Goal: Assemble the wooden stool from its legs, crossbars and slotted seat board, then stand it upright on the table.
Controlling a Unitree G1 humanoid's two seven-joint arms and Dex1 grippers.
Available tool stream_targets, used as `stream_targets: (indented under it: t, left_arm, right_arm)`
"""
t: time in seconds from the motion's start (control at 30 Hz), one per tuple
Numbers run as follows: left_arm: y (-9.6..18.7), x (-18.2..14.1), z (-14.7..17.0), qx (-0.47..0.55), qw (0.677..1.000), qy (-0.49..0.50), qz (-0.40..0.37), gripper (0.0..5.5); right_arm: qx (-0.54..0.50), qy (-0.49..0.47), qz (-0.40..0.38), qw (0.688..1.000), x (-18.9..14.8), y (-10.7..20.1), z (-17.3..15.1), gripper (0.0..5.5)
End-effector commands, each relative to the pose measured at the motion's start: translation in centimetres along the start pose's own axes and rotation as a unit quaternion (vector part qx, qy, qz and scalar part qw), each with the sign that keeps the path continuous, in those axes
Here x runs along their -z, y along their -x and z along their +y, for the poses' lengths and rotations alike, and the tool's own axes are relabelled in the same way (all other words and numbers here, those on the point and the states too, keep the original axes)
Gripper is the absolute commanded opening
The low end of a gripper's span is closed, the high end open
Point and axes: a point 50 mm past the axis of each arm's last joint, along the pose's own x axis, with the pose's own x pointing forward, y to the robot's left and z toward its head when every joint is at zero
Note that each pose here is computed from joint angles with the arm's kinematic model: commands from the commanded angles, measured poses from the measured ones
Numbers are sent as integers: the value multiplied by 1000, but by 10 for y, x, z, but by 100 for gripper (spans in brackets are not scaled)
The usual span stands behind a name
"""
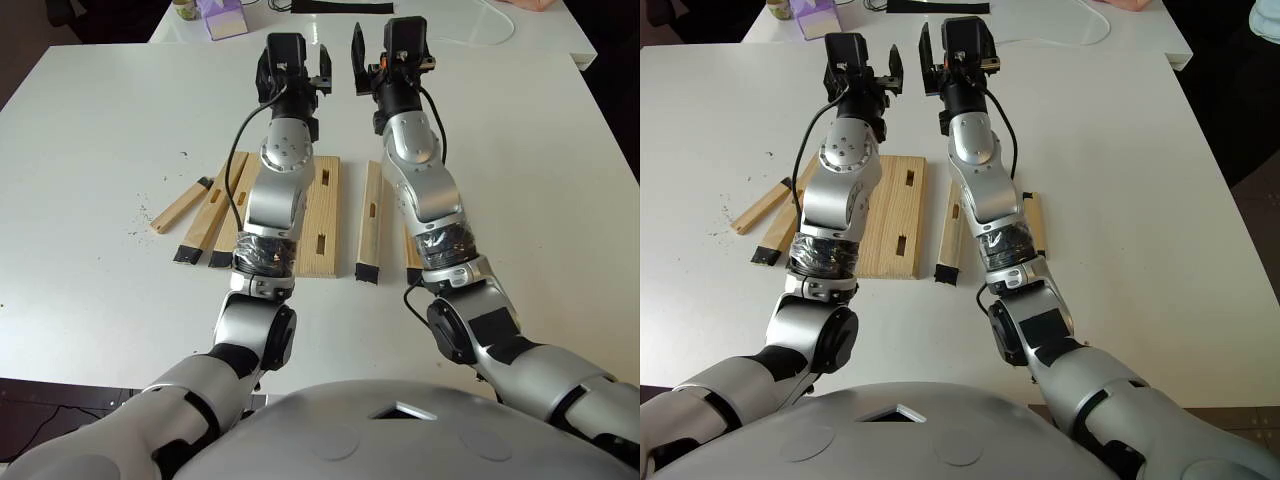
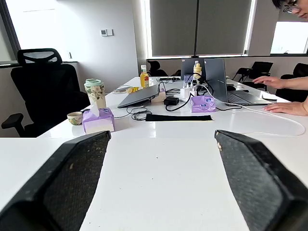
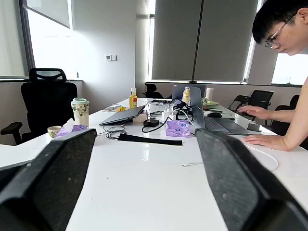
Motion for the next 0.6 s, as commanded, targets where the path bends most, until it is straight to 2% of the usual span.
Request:
stream_targets:
  t: [0.03, 0.07, 0.17, 0.27, 0.4, 0.6]
  left_arm:
    - [-2, -42, 0, -15, 994, 97, -53, 403]
    - [-1, -57, 1, -7, 988, 140, -64, 403]
    - [2, -91, 7, -10, 981, 184, -64, 403]
    - [9, -107, 12, -37, 984, 166, -43, 403]
    - [22, -122, 7, -21, 988, 150, -28, 403]
    - [27, -136, 0, -9, 989, 137, -49, 403]
  right_arm:
    - [-14, -101, -69, 992, -54, -5, 7, 381]
    - [-11, -129, -87, 988, -70, -6, 5, 381]
    - [23, -205, -92, 974, -107, -4, -9, 381]
    - [46, -186, -98, 976, -127, 3, -21, 381]
    - [47, -120, -117, 985, -146, 13, -27, 381]
    - [48, -126, -116, 984, -151, 19, -27, 381]
